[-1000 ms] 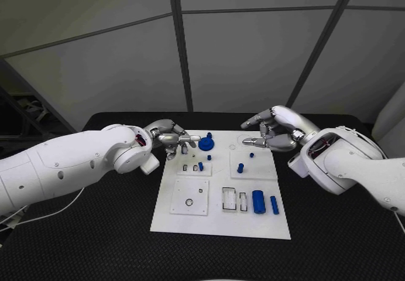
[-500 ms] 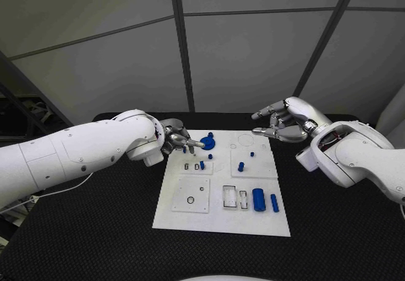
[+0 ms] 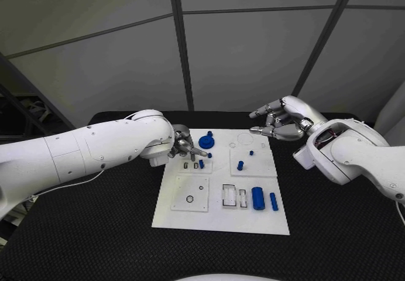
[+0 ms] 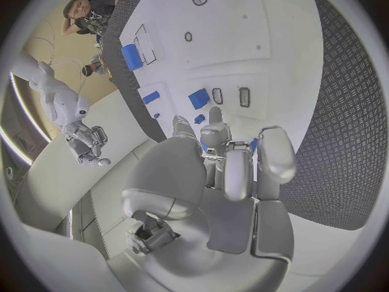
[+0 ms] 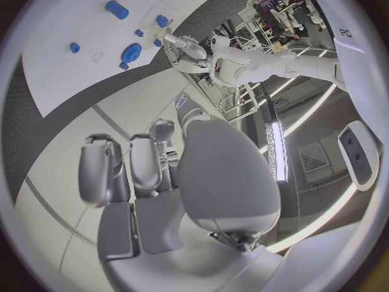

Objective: Assemble the parts on the task board

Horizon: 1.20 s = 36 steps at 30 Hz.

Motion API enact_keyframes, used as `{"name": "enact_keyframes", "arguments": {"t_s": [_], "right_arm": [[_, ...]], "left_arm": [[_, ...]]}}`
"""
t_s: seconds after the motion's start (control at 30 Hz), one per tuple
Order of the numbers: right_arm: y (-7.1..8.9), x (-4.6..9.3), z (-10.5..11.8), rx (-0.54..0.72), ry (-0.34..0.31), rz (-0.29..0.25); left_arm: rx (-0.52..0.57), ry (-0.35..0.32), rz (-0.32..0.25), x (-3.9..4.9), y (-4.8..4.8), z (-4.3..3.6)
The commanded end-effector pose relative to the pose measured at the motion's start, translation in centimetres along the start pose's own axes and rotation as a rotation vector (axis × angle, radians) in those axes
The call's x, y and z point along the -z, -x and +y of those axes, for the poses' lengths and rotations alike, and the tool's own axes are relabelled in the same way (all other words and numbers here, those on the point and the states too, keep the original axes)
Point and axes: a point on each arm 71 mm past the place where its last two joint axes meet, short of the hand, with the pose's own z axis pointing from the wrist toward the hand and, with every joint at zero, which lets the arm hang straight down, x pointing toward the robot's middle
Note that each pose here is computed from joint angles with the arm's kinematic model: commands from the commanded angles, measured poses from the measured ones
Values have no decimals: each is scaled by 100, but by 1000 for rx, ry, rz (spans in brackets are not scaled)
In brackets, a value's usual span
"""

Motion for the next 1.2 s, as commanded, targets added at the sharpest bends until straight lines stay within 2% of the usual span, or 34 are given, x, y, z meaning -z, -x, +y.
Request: {"name": "enact_keyframes", "arguments": {"t_s": [0.03,0.63,1.2], "right_arm": [[-1,-10,7,20,-9,7],[-34,-40,14,25,-22,17],[-52,-61,14,28,-25,25]], "left_arm": [[-51,31,40,-18,-29,-26],[-68,23,53,-83,-66,-172],[-82,33,68,-102,-82,-202]]}}
